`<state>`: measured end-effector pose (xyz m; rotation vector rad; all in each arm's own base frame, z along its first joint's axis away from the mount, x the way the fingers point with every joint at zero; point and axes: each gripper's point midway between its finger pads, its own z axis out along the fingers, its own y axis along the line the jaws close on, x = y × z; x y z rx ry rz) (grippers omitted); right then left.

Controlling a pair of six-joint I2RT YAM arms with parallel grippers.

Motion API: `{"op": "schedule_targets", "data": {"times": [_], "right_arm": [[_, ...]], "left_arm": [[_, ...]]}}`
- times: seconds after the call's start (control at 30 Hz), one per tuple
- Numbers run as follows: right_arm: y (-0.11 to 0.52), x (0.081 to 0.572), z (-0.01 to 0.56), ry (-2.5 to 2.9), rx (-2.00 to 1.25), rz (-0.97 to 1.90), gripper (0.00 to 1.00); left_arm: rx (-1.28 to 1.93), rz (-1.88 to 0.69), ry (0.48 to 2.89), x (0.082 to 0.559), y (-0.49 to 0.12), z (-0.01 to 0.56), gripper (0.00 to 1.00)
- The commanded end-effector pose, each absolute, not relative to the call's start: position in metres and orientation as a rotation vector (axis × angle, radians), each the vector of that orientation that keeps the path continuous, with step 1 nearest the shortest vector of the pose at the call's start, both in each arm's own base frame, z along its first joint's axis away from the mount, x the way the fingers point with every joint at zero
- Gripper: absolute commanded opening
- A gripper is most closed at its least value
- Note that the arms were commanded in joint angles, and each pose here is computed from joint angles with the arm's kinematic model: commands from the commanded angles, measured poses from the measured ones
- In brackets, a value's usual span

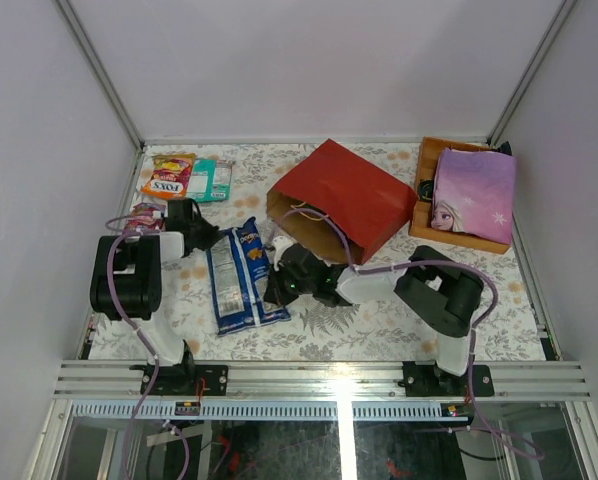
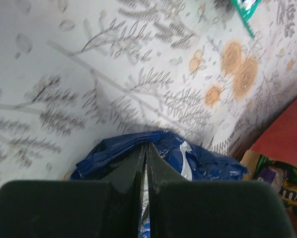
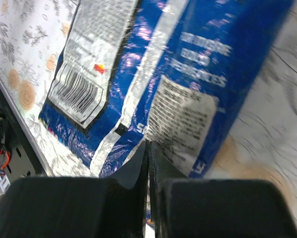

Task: Take the snacks out of the paper bag
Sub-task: Adjust the snack at the center of the board.

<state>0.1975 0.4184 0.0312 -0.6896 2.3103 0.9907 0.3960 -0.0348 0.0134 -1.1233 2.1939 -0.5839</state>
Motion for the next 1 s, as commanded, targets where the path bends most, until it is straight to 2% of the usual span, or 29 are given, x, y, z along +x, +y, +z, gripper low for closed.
{"op": "schedule_targets", "data": {"times": [0.0, 0.23, 0.33, 0.4, 0.6, 0.63, 0.67, 0.7, 0.73, 0.9, 0.97], "right_arm": [[0.436, 0.163, -0.001, 2.448, -0.877, 0.93, 0.0], [0.48, 0.16, 0.005, 2.523, -0.873, 1.042, 0.0], [0.5, 0.157, 0.012, 2.563, -0.786, 1.154, 0.0], [0.518, 0.151, 0.016, 2.584, -0.704, 1.283, 0.0], [0.545, 0.145, 0.01, 2.607, -0.685, 1.345, 0.0], [0.546, 0.146, 0.013, 2.588, -0.711, 1.334, 0.0], [0.545, 0.148, 0.017, 2.563, -0.73, 1.321, 0.01], [0.543, 0.151, 0.024, 2.526, -0.751, 1.306, 0.04], [0.541, 0.154, 0.034, 2.481, -0.772, 1.297, 0.12], [0.515, 0.169, 0.11, 2.188, -0.827, 1.23, 0.74], [0.494, 0.175, 0.137, 2.098, -0.814, 1.165, 0.85]], "left_arm": [[-1.105, -0.491, 2.237, 0.411, -0.023, -0.004, 0.0], [-1.047, -0.497, 2.26, 0.444, -0.023, -0.001, 0.0], [-0.997, -0.484, 2.238, 0.456, -0.02, 0.024, 0.0], [-0.934, -0.486, 2.178, 0.464, -0.017, 0.065, 0.01], [-0.812, -0.396, 2.03, 0.447, -0.002, 0.187, 0.21], [-0.811, -0.425, 2.0, 0.439, -0.005, 0.2, 0.33], [-0.794, -0.461, 1.972, 0.431, -0.011, 0.214, 0.39], [-0.769, -0.491, 1.956, 0.424, -0.017, 0.224, 0.43], [-0.751, -0.504, 1.952, 0.416, -0.022, 0.23, 0.44], [-0.683, -0.498, 2.032, 0.374, -0.044, 0.217, 0.49], [-0.697, -0.49, 2.08, 0.357, -0.048, 0.199, 0.5]]}}
